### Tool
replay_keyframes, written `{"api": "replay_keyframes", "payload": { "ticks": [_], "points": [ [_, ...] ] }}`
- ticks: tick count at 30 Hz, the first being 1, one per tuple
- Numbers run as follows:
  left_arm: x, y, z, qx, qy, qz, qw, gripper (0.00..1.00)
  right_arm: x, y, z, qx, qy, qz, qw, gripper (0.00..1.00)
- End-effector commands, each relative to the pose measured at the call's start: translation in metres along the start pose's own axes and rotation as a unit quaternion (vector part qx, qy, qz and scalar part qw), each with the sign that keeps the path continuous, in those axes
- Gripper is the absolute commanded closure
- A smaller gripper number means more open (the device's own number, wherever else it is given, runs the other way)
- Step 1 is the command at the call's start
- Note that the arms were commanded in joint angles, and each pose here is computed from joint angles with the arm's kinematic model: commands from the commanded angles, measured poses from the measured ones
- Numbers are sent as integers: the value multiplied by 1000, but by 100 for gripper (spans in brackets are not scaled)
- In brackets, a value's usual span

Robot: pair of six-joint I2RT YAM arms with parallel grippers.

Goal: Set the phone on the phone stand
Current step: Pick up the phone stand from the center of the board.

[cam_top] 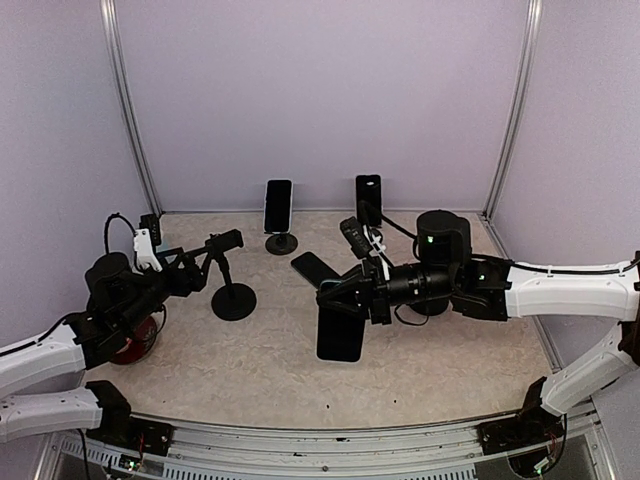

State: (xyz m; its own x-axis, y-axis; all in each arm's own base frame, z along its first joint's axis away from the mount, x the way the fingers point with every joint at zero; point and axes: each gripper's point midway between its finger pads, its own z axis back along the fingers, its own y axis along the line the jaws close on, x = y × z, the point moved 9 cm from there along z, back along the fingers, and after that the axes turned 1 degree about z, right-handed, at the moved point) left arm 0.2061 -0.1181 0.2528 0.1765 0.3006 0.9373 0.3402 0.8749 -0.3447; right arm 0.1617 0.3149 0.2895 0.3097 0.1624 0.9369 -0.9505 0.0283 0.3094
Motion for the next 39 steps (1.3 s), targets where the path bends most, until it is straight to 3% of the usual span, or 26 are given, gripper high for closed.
{"api": "replay_keyframes", "payload": {
  "ticks": [1, 8, 23, 39],
  "points": [
    [0, -2, -5, -54, -27, -2, 998, 11, 11, 2, 5, 5, -21, 17, 1000, 100],
    [-7, 2, -15, -67, -18, -15, 998, 19, 10, 3, 7, 3, -17, 12, 1000, 100],
    [-13, 19, -24, -81, -42, -17, 996, 26, 7, 0, 4, 1, -11, 8, 1000, 100],
    [-21, 32, -33, -122, -31, -16, 992, 35, 2, -6, -2, 5, 0, 0, 1000, 100]
  ]
}}
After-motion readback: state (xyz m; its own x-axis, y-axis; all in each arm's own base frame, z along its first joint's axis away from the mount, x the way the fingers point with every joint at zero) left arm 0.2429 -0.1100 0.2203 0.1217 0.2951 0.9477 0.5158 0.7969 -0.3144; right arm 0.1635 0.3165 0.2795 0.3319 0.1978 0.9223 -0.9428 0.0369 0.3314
